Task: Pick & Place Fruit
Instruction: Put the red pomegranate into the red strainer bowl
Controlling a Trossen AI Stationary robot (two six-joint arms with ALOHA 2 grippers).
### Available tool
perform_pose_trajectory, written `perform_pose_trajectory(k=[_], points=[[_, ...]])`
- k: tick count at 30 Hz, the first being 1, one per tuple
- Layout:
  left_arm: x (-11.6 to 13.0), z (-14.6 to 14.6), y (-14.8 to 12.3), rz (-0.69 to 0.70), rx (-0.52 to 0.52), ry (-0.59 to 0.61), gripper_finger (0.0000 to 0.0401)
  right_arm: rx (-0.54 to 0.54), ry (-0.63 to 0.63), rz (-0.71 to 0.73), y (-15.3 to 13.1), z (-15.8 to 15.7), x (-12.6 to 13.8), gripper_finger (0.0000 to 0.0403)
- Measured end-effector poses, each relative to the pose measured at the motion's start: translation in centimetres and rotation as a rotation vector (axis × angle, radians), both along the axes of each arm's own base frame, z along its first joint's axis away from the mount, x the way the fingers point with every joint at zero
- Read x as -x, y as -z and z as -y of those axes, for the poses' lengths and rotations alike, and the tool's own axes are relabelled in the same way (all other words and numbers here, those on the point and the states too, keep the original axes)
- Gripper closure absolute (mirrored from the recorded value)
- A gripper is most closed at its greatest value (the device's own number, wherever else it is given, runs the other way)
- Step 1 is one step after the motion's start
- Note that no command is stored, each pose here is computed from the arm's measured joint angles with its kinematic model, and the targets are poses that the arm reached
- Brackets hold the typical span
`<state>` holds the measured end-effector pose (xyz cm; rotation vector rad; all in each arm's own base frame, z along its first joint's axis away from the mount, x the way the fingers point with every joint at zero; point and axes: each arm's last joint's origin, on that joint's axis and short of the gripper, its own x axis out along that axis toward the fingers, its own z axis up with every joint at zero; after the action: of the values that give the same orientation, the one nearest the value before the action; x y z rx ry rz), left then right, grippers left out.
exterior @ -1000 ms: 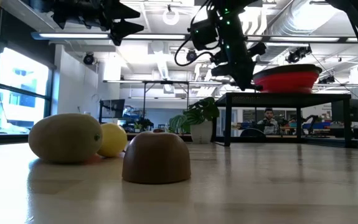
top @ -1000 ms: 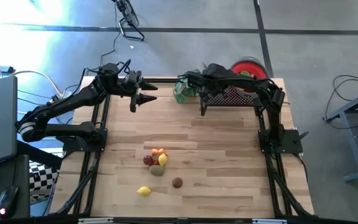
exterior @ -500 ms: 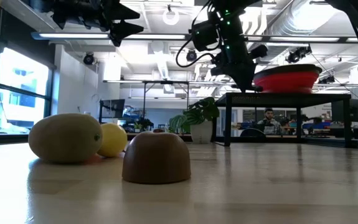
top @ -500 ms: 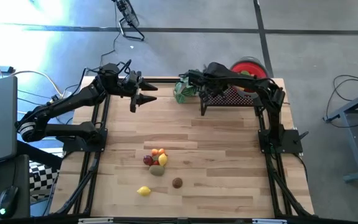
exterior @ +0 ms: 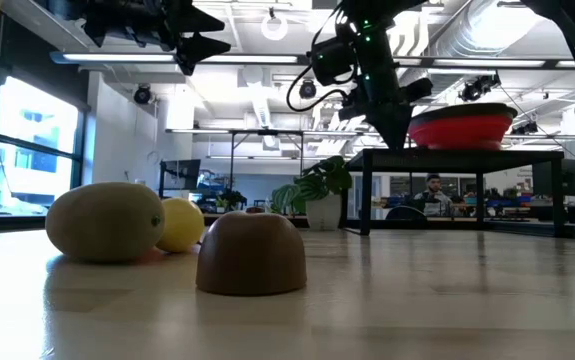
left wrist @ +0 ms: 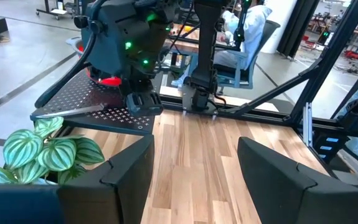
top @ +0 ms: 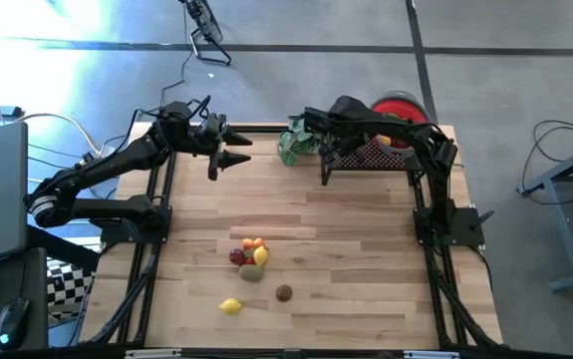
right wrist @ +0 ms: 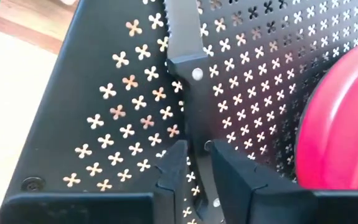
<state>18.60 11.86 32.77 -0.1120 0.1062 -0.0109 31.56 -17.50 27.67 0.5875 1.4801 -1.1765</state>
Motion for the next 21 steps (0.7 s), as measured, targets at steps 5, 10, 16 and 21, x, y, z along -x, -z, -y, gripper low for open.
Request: perform_pose_trajectory(k=[5,10,16,21], points=[[0.0,0.0,0.0,0.000,0.000,0.000,0.0173,0.042,-0.034,-0.025,-0.2,-0.2,-0.1,0.0356],[0.0,0.0,0.0,0.000,0.000,0.000,0.0173,0.092,-0.067,-0.021,-1.1,-0.8,-0.2,0.0365],[0.0,0.0,0.0,0.000,0.000,0.000,0.0173,0.111,-0.165,0.013,-2.8,-1.8,-0.3,0.0367],[0.0,0.0,0.0,-0.001,0.001,0.000,0.0173,0.106,-0.286,0.027,-4.1,-2.9,-0.1,0.0367]])
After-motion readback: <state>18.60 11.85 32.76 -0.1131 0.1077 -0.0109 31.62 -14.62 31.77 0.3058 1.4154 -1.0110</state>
